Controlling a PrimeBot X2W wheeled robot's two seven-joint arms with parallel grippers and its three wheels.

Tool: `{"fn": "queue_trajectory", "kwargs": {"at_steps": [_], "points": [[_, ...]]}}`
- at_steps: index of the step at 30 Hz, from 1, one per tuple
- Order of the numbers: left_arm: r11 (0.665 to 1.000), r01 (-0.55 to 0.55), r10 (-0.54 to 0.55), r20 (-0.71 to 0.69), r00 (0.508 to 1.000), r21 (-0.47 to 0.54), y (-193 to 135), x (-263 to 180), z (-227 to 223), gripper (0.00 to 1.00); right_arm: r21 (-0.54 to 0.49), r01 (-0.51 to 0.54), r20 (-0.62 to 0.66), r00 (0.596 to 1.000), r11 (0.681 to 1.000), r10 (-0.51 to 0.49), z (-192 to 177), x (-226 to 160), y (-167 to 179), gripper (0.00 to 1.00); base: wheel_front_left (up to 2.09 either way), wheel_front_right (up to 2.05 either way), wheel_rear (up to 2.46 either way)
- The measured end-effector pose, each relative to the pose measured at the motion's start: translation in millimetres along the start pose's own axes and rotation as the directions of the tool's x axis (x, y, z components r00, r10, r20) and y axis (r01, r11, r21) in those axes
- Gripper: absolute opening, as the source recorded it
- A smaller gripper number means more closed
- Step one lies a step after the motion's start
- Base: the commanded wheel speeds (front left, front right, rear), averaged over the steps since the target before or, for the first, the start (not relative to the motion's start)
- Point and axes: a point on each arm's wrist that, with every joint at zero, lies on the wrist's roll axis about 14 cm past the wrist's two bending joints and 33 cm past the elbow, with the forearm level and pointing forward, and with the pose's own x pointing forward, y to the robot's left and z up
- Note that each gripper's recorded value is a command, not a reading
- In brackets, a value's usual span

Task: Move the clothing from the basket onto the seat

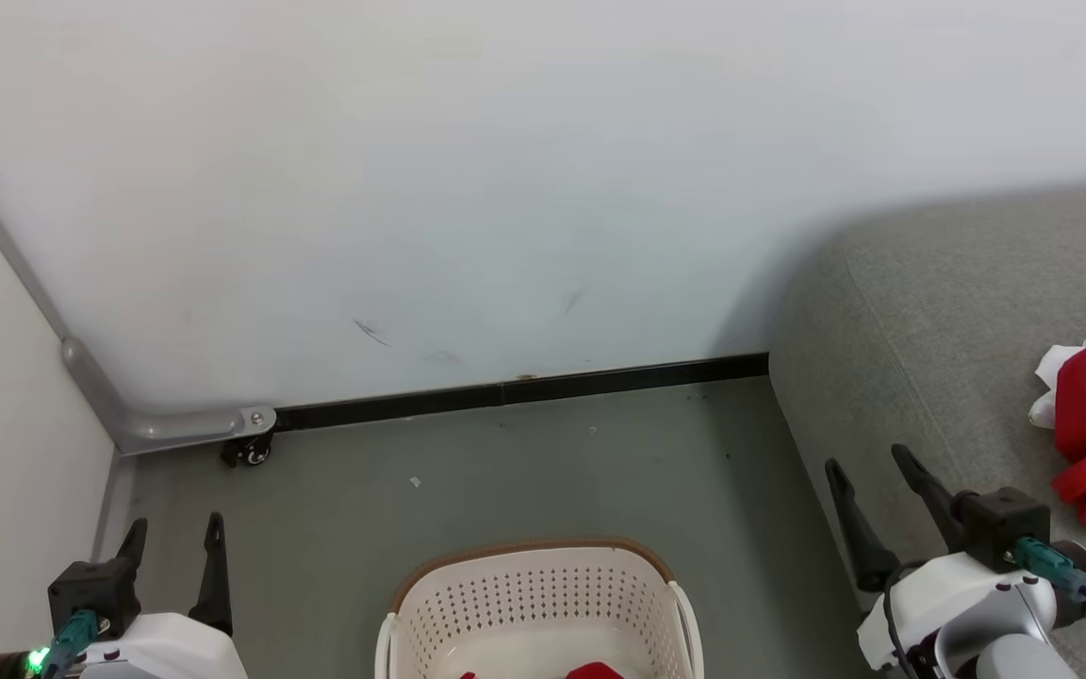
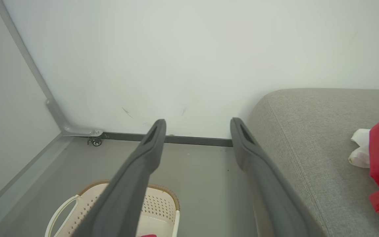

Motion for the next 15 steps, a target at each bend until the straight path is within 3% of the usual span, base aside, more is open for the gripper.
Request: {"fn": "queue_trajectory", "kwargs": {"at_steps": [15], "points": [[1.000,-0.029,0.029,-0.020,0.999,0.011,12,-13,-2,1.00,0.010,-0.021,-0.005,1.000,1.000,0.021,3,-6,10,1.00,0.00,0.00,0.00]]}}
